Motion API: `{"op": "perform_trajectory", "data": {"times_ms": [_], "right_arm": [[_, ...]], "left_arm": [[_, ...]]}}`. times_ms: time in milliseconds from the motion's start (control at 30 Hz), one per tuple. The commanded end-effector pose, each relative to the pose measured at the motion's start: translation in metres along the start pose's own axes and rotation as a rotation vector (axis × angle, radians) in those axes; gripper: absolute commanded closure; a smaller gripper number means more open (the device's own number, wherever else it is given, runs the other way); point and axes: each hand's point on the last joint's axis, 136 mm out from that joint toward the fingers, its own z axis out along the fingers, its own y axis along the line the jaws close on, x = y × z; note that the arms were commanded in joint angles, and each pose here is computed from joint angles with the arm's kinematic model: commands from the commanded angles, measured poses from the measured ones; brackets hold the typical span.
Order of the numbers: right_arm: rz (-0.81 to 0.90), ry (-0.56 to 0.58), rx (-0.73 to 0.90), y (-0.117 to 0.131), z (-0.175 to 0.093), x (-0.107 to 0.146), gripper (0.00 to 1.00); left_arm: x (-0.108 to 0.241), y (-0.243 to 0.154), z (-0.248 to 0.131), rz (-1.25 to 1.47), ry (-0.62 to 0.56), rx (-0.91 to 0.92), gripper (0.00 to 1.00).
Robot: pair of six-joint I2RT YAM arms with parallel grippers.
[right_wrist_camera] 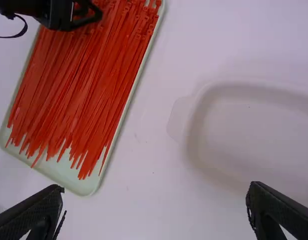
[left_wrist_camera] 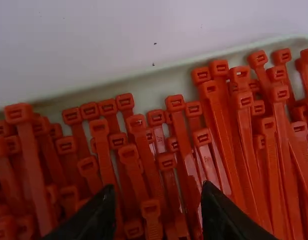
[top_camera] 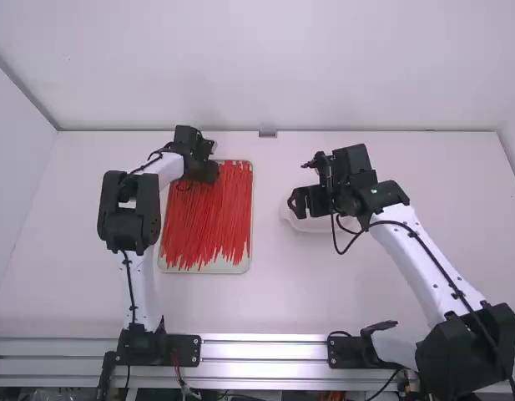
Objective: Fasten the cable tie
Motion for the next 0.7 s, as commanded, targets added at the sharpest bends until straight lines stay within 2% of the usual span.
{"op": "perform_trajectory", "data": {"times_ms": [0, 33, 67, 167, 300, 433, 667], "right_arm": [[0.001, -0.011, -0.006, 0.0015, -0.0038, -0.0006, 0.02], [0.001, -0.012, -0.005, 0.0013, -0.0038, -0.0006, 0.02], [0.000, -0.012, -0.006, 0.0014, -0.0038, -0.0007, 0.02], [0.000, -0.012, -0.005, 0.0013, -0.0038, -0.0007, 0.02], [0.000, -0.011, -0.006, 0.0015, -0.0037, -0.0005, 0.02], [0.000, -0.012, -0.005, 0.0015, -0.0038, -0.0007, 0.02], [-0.003, -0.012, -0.006, 0.0014, -0.0038, -0.0008, 0.02]], "left_arm": [[-0.0030, -0.0040, 0.0022, 0.004, -0.004, 0.010, 0.58], [-0.0031, -0.0040, 0.0022, 0.004, -0.004, 0.010, 0.61], [-0.0026, -0.0045, 0.0023, 0.004, -0.002, 0.010, 0.68], [-0.0006, -0.0048, 0.0023, 0.003, 0.006, 0.012, 0.76], [0.0002, -0.0047, 0.0023, 0.002, 0.009, 0.011, 0.77], [0.0009, -0.0046, 0.0022, 0.001, 0.012, 0.012, 0.83], [0.0039, 0.0027, 0.0021, -0.001, 0.026, -0.033, 0.83]]}}
